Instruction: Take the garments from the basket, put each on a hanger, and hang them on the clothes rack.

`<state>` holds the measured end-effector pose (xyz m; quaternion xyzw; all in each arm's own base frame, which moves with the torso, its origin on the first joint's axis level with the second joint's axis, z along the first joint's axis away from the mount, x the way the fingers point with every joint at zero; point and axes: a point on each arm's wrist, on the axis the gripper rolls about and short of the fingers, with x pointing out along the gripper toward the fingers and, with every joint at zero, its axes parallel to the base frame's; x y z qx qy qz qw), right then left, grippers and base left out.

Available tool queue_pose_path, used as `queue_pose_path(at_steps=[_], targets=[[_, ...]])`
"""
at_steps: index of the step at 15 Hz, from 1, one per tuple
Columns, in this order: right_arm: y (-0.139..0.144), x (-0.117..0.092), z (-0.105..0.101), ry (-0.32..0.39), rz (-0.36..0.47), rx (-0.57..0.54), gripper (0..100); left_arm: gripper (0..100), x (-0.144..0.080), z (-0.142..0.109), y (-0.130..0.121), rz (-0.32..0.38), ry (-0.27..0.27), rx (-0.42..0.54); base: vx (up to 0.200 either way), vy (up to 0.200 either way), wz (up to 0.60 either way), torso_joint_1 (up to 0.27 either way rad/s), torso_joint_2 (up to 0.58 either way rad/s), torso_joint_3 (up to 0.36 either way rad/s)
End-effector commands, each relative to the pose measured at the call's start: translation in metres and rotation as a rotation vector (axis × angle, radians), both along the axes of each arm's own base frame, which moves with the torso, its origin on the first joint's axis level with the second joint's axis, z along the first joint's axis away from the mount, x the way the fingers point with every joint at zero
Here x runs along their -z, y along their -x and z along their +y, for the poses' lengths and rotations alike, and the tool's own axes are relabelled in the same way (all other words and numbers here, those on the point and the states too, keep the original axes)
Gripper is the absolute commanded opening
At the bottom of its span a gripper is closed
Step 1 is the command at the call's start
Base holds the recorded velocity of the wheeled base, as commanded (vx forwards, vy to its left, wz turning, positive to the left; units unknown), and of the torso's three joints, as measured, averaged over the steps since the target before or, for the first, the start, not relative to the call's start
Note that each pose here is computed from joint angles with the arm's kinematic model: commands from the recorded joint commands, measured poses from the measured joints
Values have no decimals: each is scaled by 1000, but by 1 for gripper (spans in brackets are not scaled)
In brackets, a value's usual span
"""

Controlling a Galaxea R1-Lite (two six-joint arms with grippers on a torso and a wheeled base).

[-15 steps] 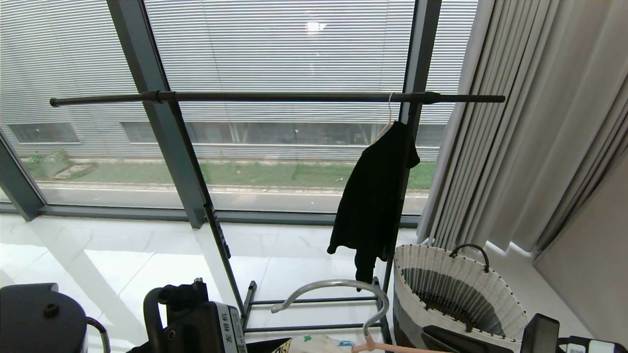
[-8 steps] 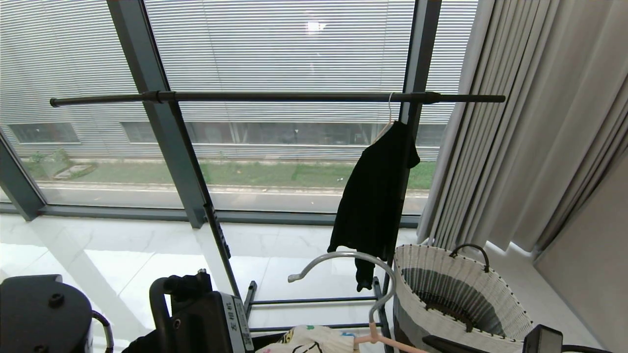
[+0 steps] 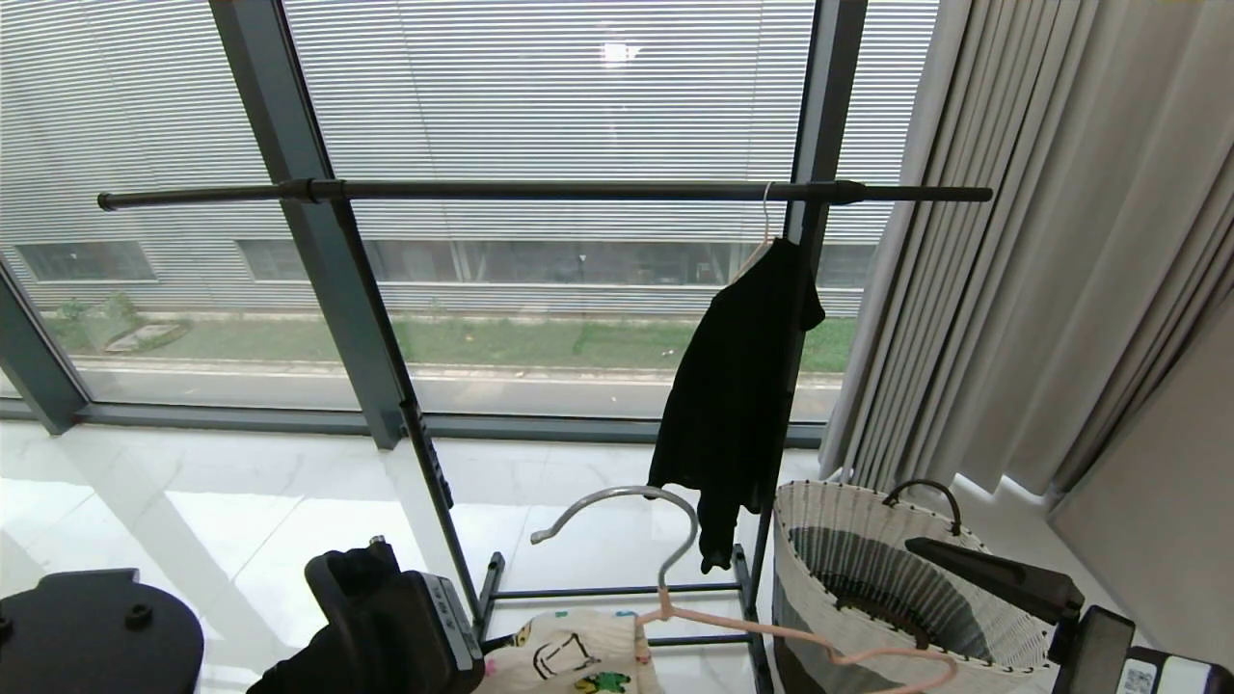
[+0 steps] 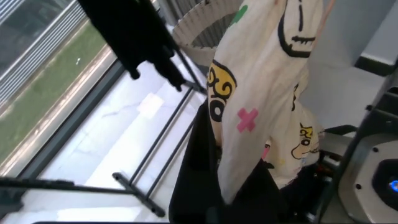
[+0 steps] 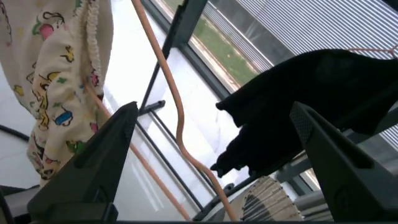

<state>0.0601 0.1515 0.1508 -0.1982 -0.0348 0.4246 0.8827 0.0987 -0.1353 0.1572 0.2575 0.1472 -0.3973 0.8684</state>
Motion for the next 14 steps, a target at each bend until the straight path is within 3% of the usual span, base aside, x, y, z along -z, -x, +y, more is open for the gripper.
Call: queue_pose_path(at_steps=[1,3,4,6,7,9,14], targets=[[1,3,-4,14,-2,-10,100,0,4,6,-6,-4,-26,-76,0,0,0,0,0,0],[3,8,-3,33,18,-75,100,0,-4,8,-11,-31,1,-112,0,0,0,0,0,0],[3,15,-2,52,48,-99,100,0,-12,9,-13,-62,40,-125,0,0,0,0,0,0],[0,25,7,53,155,-96,100,0,-24,8,-17,-112,102,-141,0,0,0,0,0,0],[-5,29,19,21,246,-68,100,0,-31,8,-17,-137,130,-140,0,0,0,0,0,0],[-22,31,45,-68,376,8,100,0,-41,8,-17,-181,138,-130,0,0,0,0,0,0],[-80,33,83,-145,370,152,100,0,-52,8,-23,-207,165,-152,0,0,0,0,0,0]])
